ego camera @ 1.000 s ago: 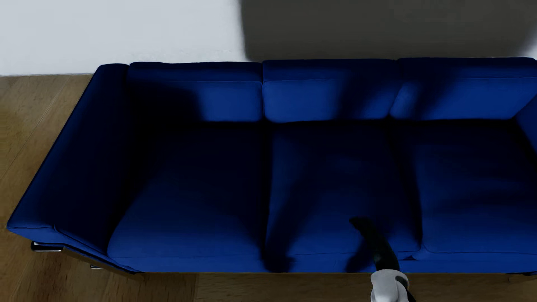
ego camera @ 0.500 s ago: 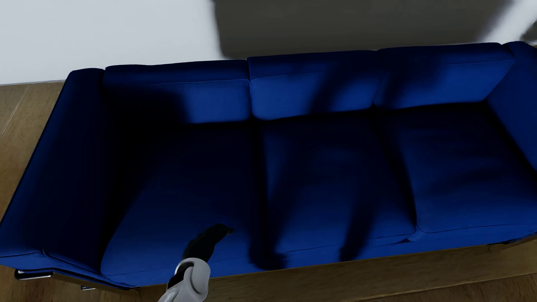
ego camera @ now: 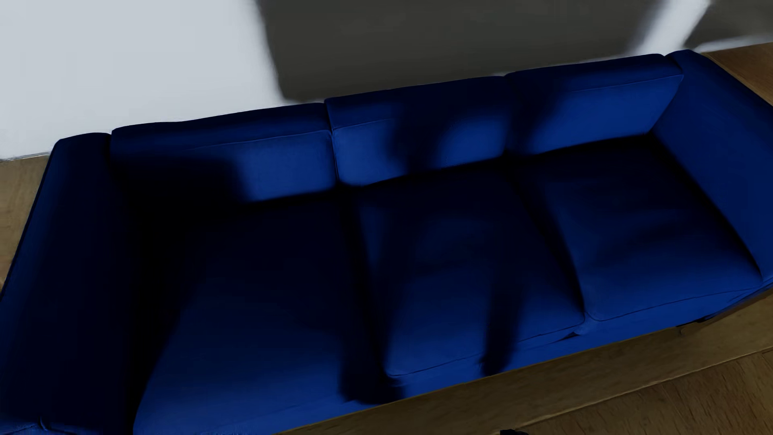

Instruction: Walk to the sofa

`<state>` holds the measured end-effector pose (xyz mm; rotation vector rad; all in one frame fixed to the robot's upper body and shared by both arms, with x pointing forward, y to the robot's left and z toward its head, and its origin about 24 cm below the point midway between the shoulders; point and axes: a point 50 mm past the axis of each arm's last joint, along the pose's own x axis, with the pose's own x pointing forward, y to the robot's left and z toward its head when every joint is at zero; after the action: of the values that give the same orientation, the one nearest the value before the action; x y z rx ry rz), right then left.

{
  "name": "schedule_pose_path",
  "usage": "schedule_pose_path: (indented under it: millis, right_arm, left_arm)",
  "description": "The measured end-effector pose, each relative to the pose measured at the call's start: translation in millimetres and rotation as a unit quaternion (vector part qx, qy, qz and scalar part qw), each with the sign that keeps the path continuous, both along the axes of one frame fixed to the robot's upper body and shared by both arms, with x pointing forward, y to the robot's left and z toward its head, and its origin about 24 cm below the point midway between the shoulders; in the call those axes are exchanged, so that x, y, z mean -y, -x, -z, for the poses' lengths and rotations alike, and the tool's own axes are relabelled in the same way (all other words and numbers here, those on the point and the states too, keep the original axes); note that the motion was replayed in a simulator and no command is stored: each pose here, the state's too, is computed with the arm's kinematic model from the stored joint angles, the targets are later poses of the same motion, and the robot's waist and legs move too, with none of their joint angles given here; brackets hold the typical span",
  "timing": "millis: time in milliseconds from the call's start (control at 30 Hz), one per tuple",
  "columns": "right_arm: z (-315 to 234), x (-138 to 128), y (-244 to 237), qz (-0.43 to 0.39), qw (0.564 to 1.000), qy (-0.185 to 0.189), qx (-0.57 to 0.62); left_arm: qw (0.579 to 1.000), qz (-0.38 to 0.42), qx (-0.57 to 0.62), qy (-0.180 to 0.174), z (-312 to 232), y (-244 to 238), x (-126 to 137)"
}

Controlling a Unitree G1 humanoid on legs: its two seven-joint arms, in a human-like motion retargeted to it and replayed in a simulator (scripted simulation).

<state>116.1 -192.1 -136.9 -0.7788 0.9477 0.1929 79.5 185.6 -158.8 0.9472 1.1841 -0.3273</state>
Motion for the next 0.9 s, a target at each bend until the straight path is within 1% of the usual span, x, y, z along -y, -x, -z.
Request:
schedule_pose_path:
  millis: [100,200,300,367,433,533,633,700,800,900]
  right_arm:
    - [4,6,8,0.005,1.0,0.017,-0.025]
    - [4,19,16,0.017,0.999,0.04,-0.031]
    - [3,28,24,0.026,0.998,0.048,-0.038]
    - [4,31,29,0.03,0.997,0.047,-0.046]
    - [5,30,33,0.031,0.997,0.045,-0.051]
    - [5,27,36,0.02,0.997,0.04,-0.055]
    - [5,23,34,0.012,0.998,0.034,-0.052]
    - [5,22,33,0.015,0.998,0.036,-0.047]
    - [4,23,32,-0.006,0.998,0.035,-0.047]
    - [4,20,30,-0.016,0.998,0.033,-0.048]
  left_arm:
    - [0.999,0.023,0.048,0.007,-8,-29,3]
    - [0.993,0.046,0.102,0.024,-20,-62,12]
    - [0.985,0.055,0.155,0.044,-34,-85,19]
    - [0.98,0.055,0.184,0.049,-41,-91,20]
    - [0.98,0.05,0.189,0.049,-41,-88,17]
    - [0.986,0.031,0.159,0.028,-33,-71,8]
    - [0.996,0.008,0.087,0.009,-17,-40,-3]
    - [1.0,0.006,0.027,-0.001,-8,-18,-9]
    - [0.999,0.014,-0.036,-0.004,0,4,-14]
    - [0.999,0.025,-0.041,-0.006,1,4,-13]
